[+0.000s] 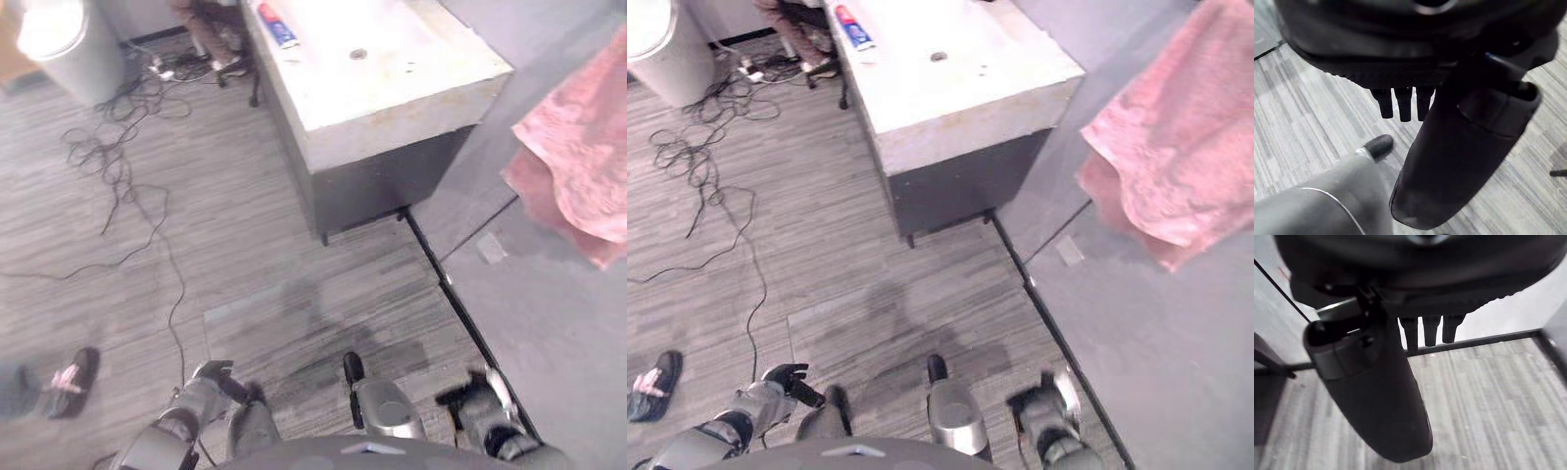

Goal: Organize the bathroom.

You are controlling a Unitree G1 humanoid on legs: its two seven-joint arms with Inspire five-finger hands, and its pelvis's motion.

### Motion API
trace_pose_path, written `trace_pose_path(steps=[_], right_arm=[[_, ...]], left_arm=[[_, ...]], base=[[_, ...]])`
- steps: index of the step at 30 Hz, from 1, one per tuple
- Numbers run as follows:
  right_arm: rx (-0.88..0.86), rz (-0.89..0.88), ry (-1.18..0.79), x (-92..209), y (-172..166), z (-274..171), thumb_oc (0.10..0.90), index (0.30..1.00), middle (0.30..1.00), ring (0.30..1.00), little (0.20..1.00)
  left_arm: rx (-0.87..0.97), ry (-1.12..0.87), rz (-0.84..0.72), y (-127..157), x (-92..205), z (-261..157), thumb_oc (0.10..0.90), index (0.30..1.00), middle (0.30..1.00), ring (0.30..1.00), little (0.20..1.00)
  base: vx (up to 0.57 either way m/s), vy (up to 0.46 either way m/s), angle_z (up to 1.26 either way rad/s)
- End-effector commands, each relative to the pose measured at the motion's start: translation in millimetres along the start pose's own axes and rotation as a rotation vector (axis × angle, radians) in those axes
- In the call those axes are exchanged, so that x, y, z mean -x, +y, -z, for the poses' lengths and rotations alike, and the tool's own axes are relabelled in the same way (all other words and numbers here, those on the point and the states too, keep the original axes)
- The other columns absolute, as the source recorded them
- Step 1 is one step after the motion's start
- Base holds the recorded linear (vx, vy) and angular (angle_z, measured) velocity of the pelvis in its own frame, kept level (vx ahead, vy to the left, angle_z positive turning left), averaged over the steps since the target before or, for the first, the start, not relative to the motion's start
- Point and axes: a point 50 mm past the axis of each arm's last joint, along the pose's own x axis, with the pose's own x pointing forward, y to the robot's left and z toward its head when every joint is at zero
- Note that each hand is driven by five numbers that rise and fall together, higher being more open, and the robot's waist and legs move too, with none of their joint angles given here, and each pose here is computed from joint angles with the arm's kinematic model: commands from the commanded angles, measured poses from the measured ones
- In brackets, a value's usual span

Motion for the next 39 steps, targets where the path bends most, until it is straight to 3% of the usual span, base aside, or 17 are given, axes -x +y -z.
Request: trace_pose_path(steps=[1,4,10,16,22,27,33,39], right_arm=[[0.098,0.069,-0.003,-3,-19,16,0.8,0.9,0.9,0.9,0.9],[0.125,0.093,-0.045,-8,-31,-2,0.8,0.9,0.9,0.9,0.9],[0.117,0.075,-0.038,-7,-28,0,0.8,0.9,0.9,0.9,0.9],[0.121,0.096,-0.037,-5,-28,15,0.8,0.9,0.9,0.9,0.9],[0.234,0.087,-0.105,-7,-41,7,0.8,0.9,0.9,0.9,0.9],[0.207,0.095,-0.077,-6,-40,19,0.8,0.9,0.9,0.9,0.9],[0.247,0.076,-0.143,-3,-28,6,0.8,0.9,0.9,0.9,0.9],[0.225,0.078,-0.138,-3,-29,5,0.8,0.9,0.9,0.9,0.9]], left_arm=[[0.081,-0.099,-0.082,21,0,-23,0.8,0.9,0.9,0.9,0.9],[0.008,-0.108,-0.084,27,-1,-29,0.8,0.9,0.9,0.9,0.9],[0.047,-0.039,-0.142,47,1,-7,0.8,0.9,0.9,0.9,0.9],[0.036,-0.006,-0.141,50,4,12,0.8,0.9,0.9,0.9,0.9],[0.007,0.011,-0.13,53,6,20,0.8,0.9,0.9,0.9,0.9],[-0.013,-0.046,-0.133,57,6,8,0.8,0.9,0.9,0.9,0.9],[0.001,-0.093,-0.094,35,3,-9,0.8,0.9,0.9,0.9,0.9],[-0.012,-0.064,-0.111,35,2,-5,0.8,0.9,0.9,0.9,0.9]], base=[[-0.06,0.263,-0.69],[-0.02,0.337,-0.05],[0.03,0.098,0.11],[0.05,0.178,-0.1],[0.08,0.175,-0.29],[0.1,0.108,-0.14],[0.1,0.005,0.01],[0.05,-0.028,0.0]])
